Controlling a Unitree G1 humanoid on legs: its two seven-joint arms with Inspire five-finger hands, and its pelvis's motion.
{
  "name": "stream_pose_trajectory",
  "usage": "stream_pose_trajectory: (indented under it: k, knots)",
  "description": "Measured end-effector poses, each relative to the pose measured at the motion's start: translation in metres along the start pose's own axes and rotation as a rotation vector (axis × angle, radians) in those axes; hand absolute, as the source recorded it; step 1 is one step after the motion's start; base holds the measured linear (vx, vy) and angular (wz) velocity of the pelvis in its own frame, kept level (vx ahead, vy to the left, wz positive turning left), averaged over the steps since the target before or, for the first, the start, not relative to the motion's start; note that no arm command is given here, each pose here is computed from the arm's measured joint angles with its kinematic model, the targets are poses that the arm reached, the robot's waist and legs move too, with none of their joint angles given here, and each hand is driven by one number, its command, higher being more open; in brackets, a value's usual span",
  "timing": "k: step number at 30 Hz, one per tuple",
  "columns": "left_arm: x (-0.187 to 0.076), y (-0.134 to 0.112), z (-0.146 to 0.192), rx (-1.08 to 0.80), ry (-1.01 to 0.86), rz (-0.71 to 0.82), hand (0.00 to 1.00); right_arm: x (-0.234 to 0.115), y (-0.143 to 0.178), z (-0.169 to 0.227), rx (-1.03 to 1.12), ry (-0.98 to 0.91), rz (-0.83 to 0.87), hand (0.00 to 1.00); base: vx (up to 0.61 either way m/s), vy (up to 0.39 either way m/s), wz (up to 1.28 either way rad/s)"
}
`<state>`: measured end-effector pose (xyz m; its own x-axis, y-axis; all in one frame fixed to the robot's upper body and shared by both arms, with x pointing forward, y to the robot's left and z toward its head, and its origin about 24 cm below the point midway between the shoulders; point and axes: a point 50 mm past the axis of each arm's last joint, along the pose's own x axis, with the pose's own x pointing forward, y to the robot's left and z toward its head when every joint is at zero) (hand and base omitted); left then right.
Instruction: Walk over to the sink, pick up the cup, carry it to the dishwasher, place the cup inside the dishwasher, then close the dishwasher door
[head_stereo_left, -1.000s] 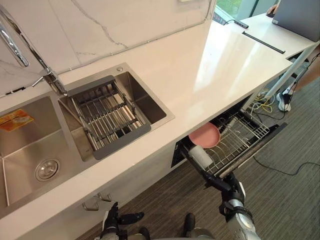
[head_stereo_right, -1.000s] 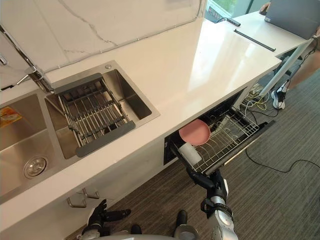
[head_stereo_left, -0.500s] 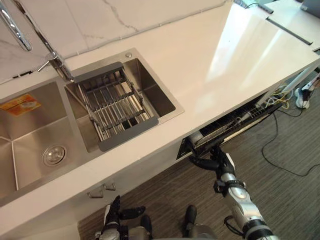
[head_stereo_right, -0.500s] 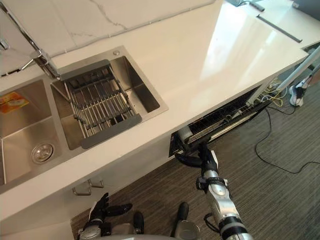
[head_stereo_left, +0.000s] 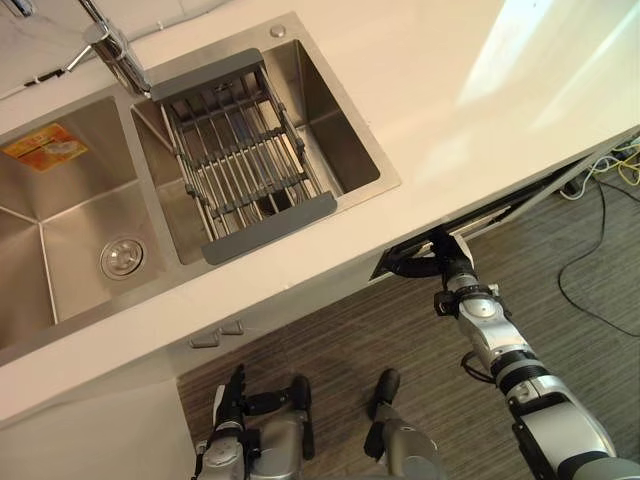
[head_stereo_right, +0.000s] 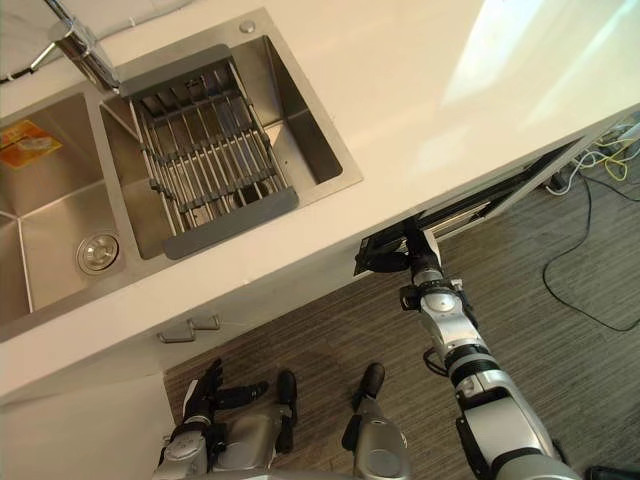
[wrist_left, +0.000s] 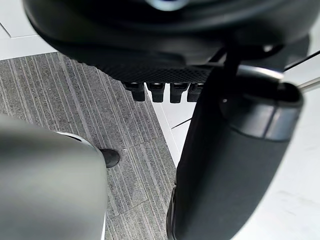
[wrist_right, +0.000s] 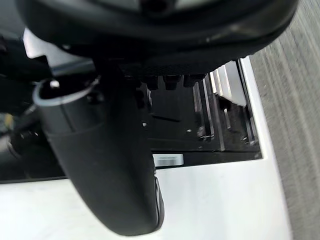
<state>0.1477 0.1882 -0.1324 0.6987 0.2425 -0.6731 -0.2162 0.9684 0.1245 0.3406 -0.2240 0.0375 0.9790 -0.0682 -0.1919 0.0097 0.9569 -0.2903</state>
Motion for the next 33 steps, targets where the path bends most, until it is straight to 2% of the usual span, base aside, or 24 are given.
stream_pose_trajectory:
  k: [9,14,17,24,27,33]
  knots:
    - [0.001,-0.003,0.007,0.004,-0.032,-0.012,1.0,0.003,-0.012,0.009,-0.108,-0.017,0.007,1.0,0.0,0.008,0.01]
    - [0.002,-0.003,0.006,0.007,-0.018,-0.013,1.0,-0.018,-0.014,-0.001,-0.165,-0.051,0.104,1.0,0.03,0.038,0.09]
    - [0.002,-0.004,0.004,0.02,-0.008,-0.016,1.0,-0.038,-0.001,-0.014,-0.164,-0.075,0.201,1.0,0.02,0.047,0.07]
    - [0.002,0.004,-0.003,0.052,0.037,-0.01,1.0,-0.084,0.001,-0.063,-0.046,0.024,0.189,1.0,-0.01,0.041,-0.01]
    - [0.001,0.011,-0.012,0.071,0.086,0.0,1.0,-0.105,0.008,-0.086,-0.005,0.094,0.162,1.0,0.01,0.024,-0.16]
    - [-0.004,0.013,-0.023,0.074,0.138,-0.002,1.0,-0.13,0.008,-0.122,0.068,0.232,-0.025,1.0,-0.01,0.021,-0.09]
